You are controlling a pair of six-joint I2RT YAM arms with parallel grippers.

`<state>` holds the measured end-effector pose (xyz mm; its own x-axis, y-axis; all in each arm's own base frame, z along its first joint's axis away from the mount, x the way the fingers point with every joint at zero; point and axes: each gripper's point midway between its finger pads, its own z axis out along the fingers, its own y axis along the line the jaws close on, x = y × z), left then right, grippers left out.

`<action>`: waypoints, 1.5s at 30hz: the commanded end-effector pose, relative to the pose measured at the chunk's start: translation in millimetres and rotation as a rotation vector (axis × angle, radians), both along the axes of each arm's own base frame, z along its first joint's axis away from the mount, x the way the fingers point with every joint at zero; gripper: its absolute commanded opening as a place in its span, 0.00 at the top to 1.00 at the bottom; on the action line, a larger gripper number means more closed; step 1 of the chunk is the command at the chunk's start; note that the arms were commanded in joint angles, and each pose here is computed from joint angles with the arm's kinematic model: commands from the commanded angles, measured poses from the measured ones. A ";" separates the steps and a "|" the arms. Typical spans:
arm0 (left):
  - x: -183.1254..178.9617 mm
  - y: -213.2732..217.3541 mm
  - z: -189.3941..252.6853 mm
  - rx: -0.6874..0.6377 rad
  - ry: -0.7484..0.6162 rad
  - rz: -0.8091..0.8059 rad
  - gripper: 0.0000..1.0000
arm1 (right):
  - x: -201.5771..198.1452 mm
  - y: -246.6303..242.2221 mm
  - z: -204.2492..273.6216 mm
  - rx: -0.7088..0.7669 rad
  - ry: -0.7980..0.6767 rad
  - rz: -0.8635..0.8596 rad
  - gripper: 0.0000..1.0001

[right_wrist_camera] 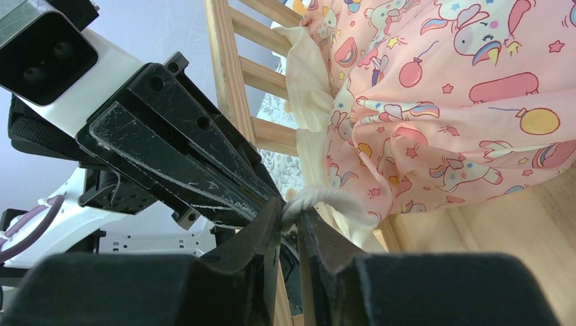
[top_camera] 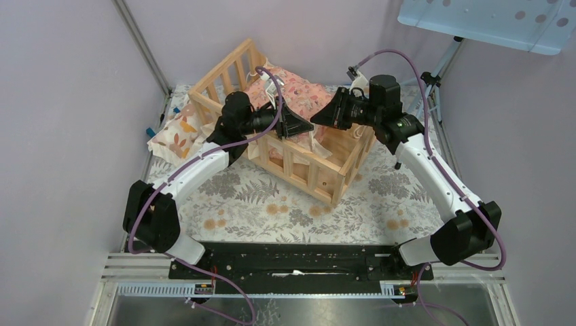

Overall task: Set up the pet bed
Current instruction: Cross the ropes on the bed frame.

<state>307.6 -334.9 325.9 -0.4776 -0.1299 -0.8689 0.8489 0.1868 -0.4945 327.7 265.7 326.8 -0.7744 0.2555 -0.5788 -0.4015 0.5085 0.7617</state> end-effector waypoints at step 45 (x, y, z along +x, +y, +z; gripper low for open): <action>-2.6 0.1 13.0 -0.033 -0.061 0.001 1.00 | -2.5 -42.4 -11.9 -0.203 -0.065 -0.151 1.00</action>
<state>307.4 -335.5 324.1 -0.4801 -0.1314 -0.8673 0.8468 0.1888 -0.4974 325.2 236.7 295.8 -0.7551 0.2387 -0.6105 -0.3284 0.6683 0.6675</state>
